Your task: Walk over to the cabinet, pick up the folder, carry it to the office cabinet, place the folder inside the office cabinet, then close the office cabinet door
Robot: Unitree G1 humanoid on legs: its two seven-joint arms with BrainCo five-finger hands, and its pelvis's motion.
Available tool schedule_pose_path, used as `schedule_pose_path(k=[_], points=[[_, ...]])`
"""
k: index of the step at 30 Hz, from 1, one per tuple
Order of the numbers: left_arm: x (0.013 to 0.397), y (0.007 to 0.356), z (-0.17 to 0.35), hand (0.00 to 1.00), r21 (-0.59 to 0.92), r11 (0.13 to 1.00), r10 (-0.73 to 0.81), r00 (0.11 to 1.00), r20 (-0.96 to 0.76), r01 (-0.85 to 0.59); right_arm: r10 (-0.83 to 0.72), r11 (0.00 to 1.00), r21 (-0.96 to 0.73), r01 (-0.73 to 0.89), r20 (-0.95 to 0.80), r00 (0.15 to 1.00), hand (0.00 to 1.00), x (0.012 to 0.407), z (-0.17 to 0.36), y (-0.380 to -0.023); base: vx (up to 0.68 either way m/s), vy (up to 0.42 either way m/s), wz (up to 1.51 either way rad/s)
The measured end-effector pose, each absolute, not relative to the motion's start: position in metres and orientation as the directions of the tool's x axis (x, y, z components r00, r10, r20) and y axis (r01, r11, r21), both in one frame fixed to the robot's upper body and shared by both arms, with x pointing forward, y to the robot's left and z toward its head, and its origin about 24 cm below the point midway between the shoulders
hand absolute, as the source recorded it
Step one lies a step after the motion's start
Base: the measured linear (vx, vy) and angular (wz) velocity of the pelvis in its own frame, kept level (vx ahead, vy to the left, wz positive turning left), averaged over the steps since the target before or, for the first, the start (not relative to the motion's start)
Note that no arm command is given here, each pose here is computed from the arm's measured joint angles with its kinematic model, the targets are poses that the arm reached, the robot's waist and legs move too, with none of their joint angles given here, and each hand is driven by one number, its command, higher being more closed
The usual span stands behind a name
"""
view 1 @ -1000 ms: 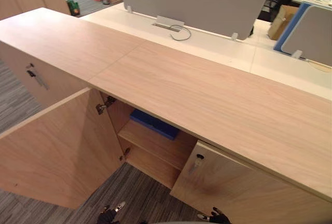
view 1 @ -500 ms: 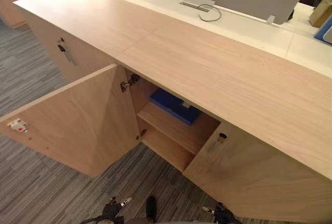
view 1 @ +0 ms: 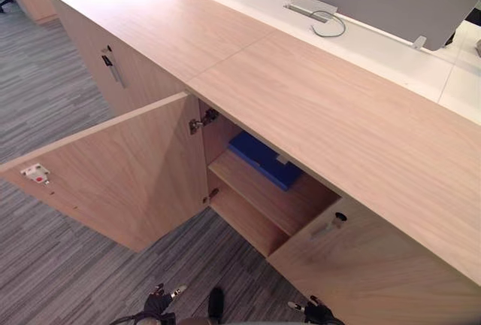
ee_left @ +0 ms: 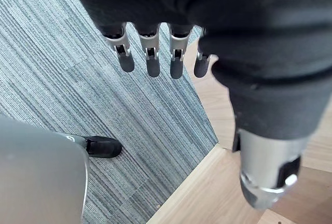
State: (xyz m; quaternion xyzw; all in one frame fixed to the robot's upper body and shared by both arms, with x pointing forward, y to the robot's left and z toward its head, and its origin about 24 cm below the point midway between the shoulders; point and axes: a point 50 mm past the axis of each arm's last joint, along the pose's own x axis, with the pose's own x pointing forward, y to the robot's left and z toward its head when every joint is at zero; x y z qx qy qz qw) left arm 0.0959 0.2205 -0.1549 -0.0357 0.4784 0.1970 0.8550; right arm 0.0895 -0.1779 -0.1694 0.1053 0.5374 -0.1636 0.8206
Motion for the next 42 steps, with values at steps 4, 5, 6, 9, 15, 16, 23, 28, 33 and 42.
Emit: schedule_pose_path(k=[4,5,6,9,15,16,23,28,33,42], points=[[0.070,0.256,-0.147,0.00,0.089,0.740,0.452,0.395,-0.800,-0.667,-0.172,0.898,0.000,0.441,-0.921,0.351,0.00,0.082,-0.170,-0.182,-0.07,-0.083,0.00],[0.067,0.264,-0.143,0.00,0.092,0.708,0.484,0.387,-0.784,-0.700,-0.177,0.894,-0.002,0.449,-0.921,0.348,0.00,0.080,-0.170,-0.183,-0.09,-0.073,0.01],[0.068,0.281,-0.132,0.00,0.084,0.660,0.547,0.400,-0.735,-0.747,-0.188,0.881,-0.005,0.472,-0.921,0.341,0.00,0.077,-0.171,-0.186,-0.09,-0.061,0.10],[0.125,0.303,-0.059,0.00,-0.029,0.682,0.655,0.628,-0.420,-0.730,-0.214,0.865,-0.023,0.501,-0.920,0.327,0.00,0.068,-0.171,-0.193,-0.09,-0.053,0.45],[0.167,0.240,-0.040,0.00,-0.100,0.833,0.488,0.808,-0.329,-0.544,-0.218,0.875,-0.031,0.483,-0.916,0.338,0.00,0.070,-0.169,-0.202,-0.01,-0.010,-0.06],[0.170,0.224,-0.047,0.00,-0.114,0.861,0.426,0.825,-0.371,-0.496,-0.207,0.884,-0.027,0.467,-0.918,0.339,0.00,0.070,-0.169,-0.199,0.05,-0.032,-0.14],[0.166,0.211,-0.055,0.00,-0.146,0.899,0.324,0.850,-0.414,-0.413,-0.192,0.904,-0.032,0.426,-0.921,0.339,0.00,0.071,-0.169,-0.195,0.05,-0.067,0.05],[0.158,0.235,-0.068,0.00,-0.060,0.911,0.333,0.812,-0.479,-0.409,-0.192,0.904,-0.033,0.425,-0.922,0.337,0.00,0.071,-0.169,-0.196,0.00,-0.068,0.01],[0.158,0.281,-0.058,0.00,-0.015,0.858,0.449,0.766,-0.460,-0.513,-0.196,0.905,-0.047,0.422,-0.927,0.319,0.00,0.069,-0.169,-0.202,-0.06,-0.046,-0.16],[0.112,0.392,-0.053,0.00,0.109,0.609,0.713,0.482,-0.509,-0.786,-0.204,0.901,-0.085,0.424,-0.948,0.243,0.00,0.035,-0.171,-0.216,-0.05,-0.012,-0.07]])
